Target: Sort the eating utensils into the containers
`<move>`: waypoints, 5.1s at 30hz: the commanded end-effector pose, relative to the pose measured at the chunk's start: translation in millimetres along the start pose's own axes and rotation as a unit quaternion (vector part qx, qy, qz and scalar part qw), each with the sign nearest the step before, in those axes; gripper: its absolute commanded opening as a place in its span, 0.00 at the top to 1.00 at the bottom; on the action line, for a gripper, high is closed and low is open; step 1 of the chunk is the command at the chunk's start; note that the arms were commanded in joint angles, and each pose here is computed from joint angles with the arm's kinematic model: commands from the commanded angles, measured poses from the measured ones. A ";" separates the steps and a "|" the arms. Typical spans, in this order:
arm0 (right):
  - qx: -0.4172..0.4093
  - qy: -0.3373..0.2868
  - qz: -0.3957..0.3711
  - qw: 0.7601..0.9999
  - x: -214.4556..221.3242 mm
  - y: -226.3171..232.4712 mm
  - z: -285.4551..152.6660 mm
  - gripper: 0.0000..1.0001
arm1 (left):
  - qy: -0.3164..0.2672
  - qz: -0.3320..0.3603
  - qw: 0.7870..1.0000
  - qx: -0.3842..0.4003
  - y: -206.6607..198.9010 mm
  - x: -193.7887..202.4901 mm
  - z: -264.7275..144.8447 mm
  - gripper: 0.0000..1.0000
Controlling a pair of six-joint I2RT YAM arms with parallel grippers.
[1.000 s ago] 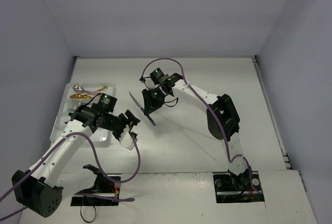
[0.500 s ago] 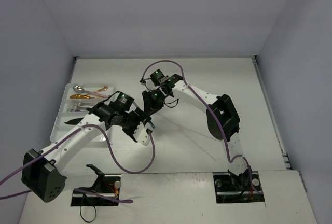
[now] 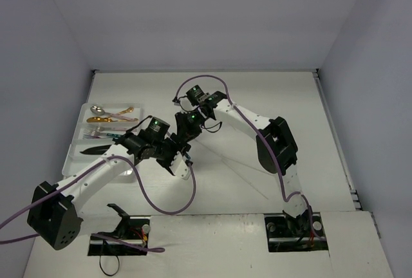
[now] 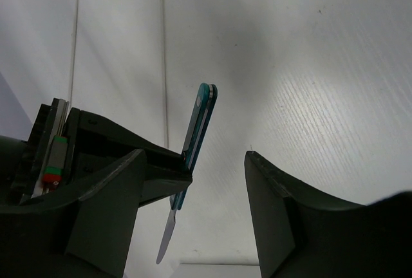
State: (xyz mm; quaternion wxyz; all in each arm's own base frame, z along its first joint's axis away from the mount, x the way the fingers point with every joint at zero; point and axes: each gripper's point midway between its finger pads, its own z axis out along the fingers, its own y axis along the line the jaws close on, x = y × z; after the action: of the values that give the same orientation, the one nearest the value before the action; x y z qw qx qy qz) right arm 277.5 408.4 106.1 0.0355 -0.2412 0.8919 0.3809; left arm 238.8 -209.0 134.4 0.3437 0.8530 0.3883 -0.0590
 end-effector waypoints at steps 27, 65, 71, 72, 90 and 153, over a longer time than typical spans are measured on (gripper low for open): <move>-0.104 0.002 -0.035 0.994 -4.3 63.0 -27.8 0.67 | 0.019 0.050 0.997 -0.052 26.3 6.3 14.3 1.00; 0.118 -0.130 0.033 0.984 -41.6 -66.4 -100.4 0.31 | 0.151 -0.319 0.921 0.165 -70.5 132.5 -121.5 1.00; 0.126 -0.125 0.036 0.983 -38.4 -72.0 -97.7 0.31 | 0.170 -0.310 0.922 0.158 -69.5 171.4 -121.6 1.00; 0.127 -0.123 0.037 0.984 -37.5 -73.0 -97.0 0.31 | 0.177 -0.306 0.923 0.152 -68.2 178.8 -119.7 1.00; 0.186 -0.101 0.032 0.977 -15.0 -92.6 -104.6 0.31 | 0.179 -0.361 0.898 0.173 -84.3 215.5 -93.3 1.00; 0.353 -0.084 -0.136 0.922 -43.1 -55.5 -65.1 1.00 | -0.164 -0.695 0.584 -0.387 104.6 81.6 -211.4 0.27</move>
State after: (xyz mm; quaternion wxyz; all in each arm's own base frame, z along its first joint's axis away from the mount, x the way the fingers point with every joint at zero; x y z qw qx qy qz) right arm 325.4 328.4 29.3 0.1372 -0.3373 0.9314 0.0018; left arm 328.9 -59.9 275.6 0.4976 0.1286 0.8333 -0.2034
